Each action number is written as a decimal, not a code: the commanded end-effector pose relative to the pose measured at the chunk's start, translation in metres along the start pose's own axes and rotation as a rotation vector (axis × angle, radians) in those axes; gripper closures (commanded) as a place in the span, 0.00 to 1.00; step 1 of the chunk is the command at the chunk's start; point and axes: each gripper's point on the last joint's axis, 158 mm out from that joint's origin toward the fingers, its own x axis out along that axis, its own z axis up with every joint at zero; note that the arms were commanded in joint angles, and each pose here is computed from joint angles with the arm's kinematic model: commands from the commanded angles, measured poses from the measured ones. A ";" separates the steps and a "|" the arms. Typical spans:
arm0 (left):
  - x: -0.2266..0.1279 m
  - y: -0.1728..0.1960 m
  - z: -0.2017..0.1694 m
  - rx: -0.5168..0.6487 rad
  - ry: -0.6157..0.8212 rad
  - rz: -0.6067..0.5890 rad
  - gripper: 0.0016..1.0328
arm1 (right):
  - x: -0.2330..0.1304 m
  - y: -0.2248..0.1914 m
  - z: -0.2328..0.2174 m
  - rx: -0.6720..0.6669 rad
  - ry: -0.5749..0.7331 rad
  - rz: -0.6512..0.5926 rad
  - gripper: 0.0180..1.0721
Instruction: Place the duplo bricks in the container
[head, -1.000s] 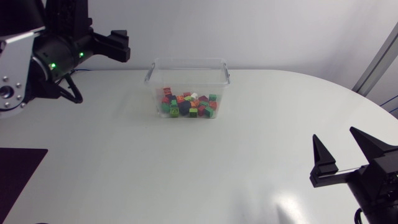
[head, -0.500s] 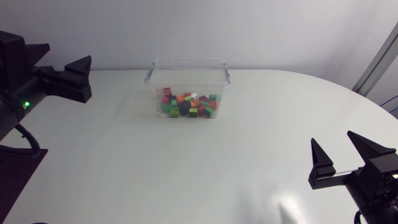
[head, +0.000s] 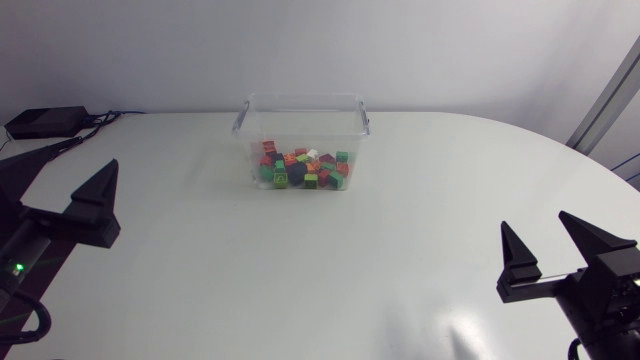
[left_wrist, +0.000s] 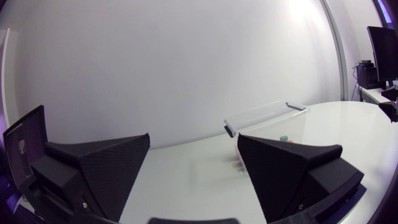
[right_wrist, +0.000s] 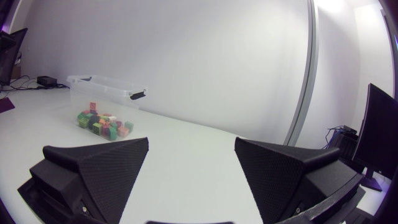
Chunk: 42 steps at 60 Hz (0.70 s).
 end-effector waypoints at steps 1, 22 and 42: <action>-0.004 -0.001 -0.019 -0.048 0.019 0.000 0.05 | 0.000 -0.001 -0.009 0.045 0.023 -0.010 0.05; -0.018 -0.003 -0.076 -0.186 0.052 0.004 0.04 | 0.001 -0.004 -0.011 0.158 0.030 -0.019 0.05; -0.021 -0.005 -0.103 -0.251 0.066 0.007 0.04 | 0.001 -0.005 -0.012 0.209 0.033 -0.023 0.05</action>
